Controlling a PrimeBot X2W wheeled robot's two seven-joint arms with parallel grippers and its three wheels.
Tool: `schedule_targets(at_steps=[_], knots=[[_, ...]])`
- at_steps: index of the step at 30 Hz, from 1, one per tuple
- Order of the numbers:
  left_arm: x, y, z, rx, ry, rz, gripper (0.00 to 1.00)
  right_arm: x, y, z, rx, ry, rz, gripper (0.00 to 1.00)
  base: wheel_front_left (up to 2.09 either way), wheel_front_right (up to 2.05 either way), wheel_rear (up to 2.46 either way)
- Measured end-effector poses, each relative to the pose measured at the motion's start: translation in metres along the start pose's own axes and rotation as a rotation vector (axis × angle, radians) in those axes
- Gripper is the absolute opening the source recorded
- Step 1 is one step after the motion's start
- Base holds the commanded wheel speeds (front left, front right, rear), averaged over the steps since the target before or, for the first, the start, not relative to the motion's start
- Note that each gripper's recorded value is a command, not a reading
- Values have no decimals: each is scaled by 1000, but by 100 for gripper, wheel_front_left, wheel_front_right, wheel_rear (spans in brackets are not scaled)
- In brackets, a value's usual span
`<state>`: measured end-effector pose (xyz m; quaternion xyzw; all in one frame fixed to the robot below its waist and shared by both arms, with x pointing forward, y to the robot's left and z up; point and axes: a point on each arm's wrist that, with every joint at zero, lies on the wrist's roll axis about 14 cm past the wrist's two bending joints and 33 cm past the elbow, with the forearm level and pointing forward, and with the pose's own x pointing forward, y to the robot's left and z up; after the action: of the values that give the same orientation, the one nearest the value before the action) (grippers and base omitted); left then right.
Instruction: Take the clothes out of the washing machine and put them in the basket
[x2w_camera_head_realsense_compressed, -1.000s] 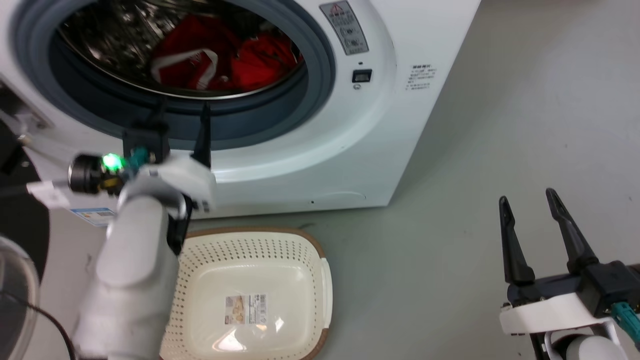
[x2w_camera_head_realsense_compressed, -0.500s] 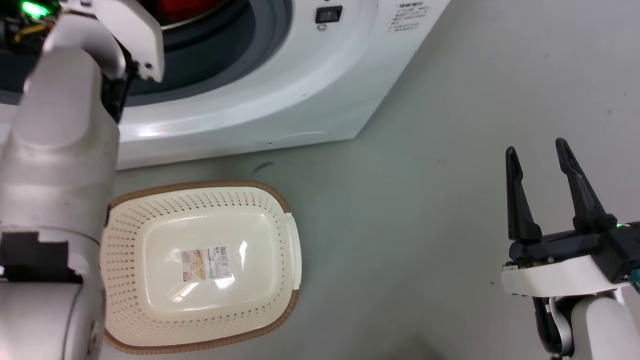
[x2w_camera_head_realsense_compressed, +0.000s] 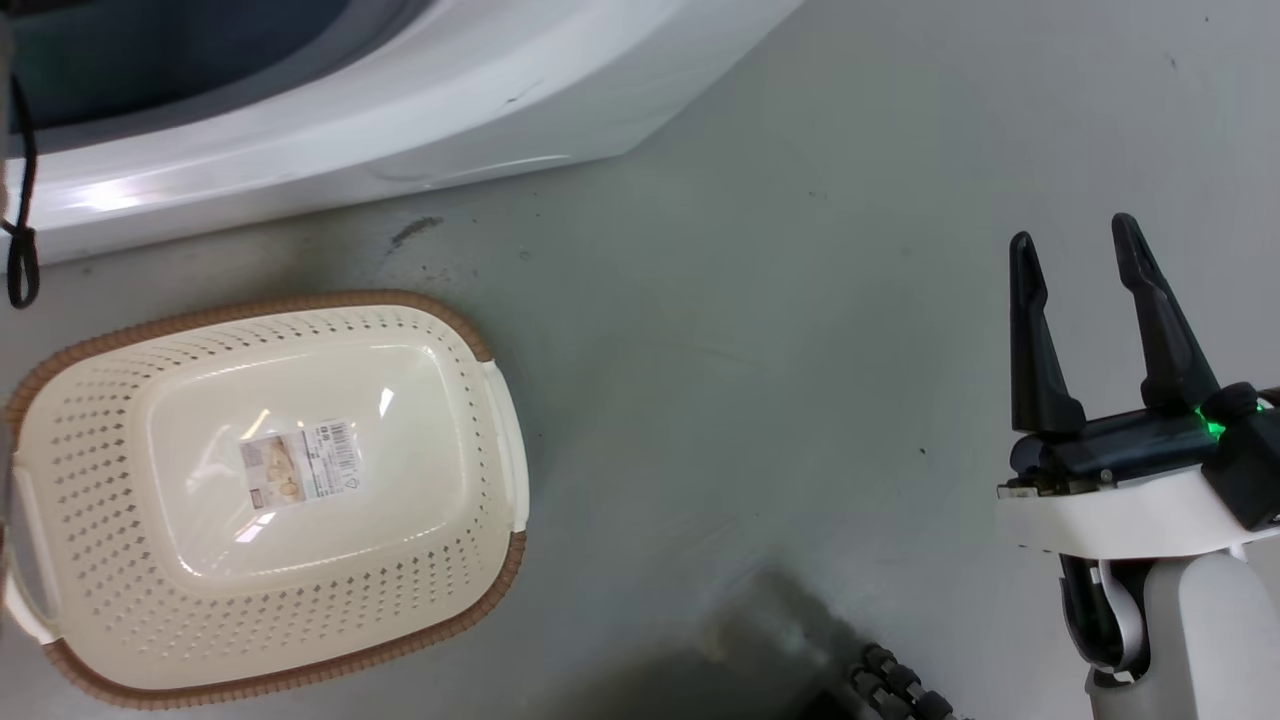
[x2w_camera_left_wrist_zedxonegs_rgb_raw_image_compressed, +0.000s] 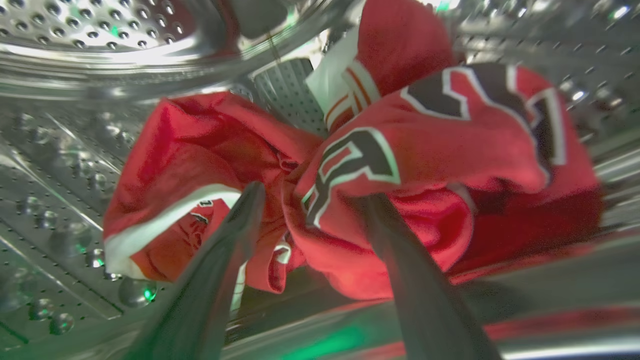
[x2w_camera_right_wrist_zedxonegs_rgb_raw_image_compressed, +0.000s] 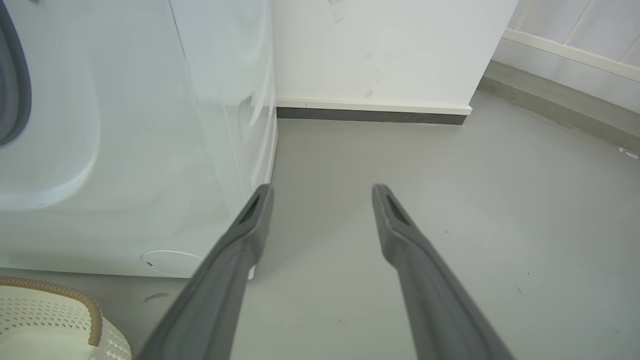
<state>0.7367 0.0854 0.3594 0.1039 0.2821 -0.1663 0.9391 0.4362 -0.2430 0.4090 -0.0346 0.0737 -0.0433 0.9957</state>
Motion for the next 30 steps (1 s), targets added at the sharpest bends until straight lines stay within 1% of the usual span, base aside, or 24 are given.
schedule_targets(at_steps=[6, 14, 15, 17, 21, 25, 30], knots=[[19, -5, -24, 12, 102, -24, 100, 4, -3, -10, 2, 25, -10, 100, 0, 0, 0], [23, -8, -36, 25, 152, -44, 100, 7, -1, -12, 7, 25, -4, 100, 0, 0, 0], [23, -9, -36, 27, 156, -46, 55, 7, -1, -12, 8, 25, -4, 100, 0, 0, 0], [23, -8, -36, 38, 158, -46, 0, 7, -1, -12, 8, 26, -4, 100, 0, 0, 0], [20, -7, -31, 35, 142, -49, 0, 7, -1, -10, 10, 20, -2, 100, 0, 0, 0], [12, -5, -16, 22, 63, -49, 0, 6, 0, -2, 11, 0, 2, 100, 0, 0, 0], [-9, -12, -9, 2, -47, -64, 0, 2, 2, 15, 4, -43, 9, 100, 0, 0, 0]])
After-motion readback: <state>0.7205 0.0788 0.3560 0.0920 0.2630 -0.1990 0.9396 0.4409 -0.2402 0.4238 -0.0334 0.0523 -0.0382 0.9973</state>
